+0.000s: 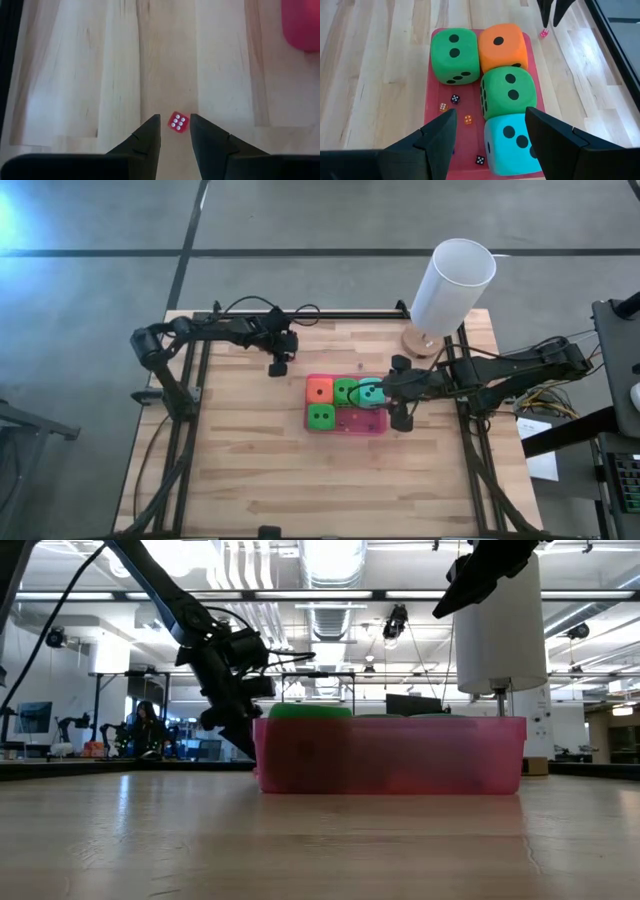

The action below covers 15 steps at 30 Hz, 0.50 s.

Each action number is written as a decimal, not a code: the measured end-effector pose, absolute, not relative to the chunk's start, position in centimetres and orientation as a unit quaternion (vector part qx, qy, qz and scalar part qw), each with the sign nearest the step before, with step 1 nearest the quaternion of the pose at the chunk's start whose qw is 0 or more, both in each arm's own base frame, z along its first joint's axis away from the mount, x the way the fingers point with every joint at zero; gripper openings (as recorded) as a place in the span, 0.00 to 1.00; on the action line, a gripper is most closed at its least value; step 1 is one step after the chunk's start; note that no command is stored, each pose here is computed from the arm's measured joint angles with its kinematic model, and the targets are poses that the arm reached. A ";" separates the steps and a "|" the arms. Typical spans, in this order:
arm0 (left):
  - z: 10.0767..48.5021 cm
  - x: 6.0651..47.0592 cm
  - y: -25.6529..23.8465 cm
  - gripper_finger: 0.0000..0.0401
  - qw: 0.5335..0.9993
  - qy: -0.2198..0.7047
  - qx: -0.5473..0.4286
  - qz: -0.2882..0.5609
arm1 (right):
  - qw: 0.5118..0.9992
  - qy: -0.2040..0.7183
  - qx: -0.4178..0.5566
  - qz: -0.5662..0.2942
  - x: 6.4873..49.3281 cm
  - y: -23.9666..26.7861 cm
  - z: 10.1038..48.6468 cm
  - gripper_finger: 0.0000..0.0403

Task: Pick & Place Dice
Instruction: Put the small pink die into the pink bin

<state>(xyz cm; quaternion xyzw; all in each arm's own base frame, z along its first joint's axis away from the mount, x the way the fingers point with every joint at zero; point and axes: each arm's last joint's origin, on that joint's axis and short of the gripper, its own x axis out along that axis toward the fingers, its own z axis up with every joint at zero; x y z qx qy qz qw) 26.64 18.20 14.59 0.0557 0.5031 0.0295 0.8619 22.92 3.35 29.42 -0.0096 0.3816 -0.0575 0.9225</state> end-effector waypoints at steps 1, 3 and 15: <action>14.6 26.6 18.2 0.27 0.862 0.503 0.053 0.031 | 0.923 0.382 -0.010 -0.057 22.9 3.3 29.4 0.57; 14.6 26.6 18.2 0.27 0.862 0.503 0.054 0.030 | 0.923 0.381 -0.009 -0.057 22.9 3.4 29.4 0.57; 14.6 27.0 17.6 0.29 0.859 0.505 0.080 0.017 | 0.923 0.381 -0.021 -0.052 22.9 3.4 29.4 0.57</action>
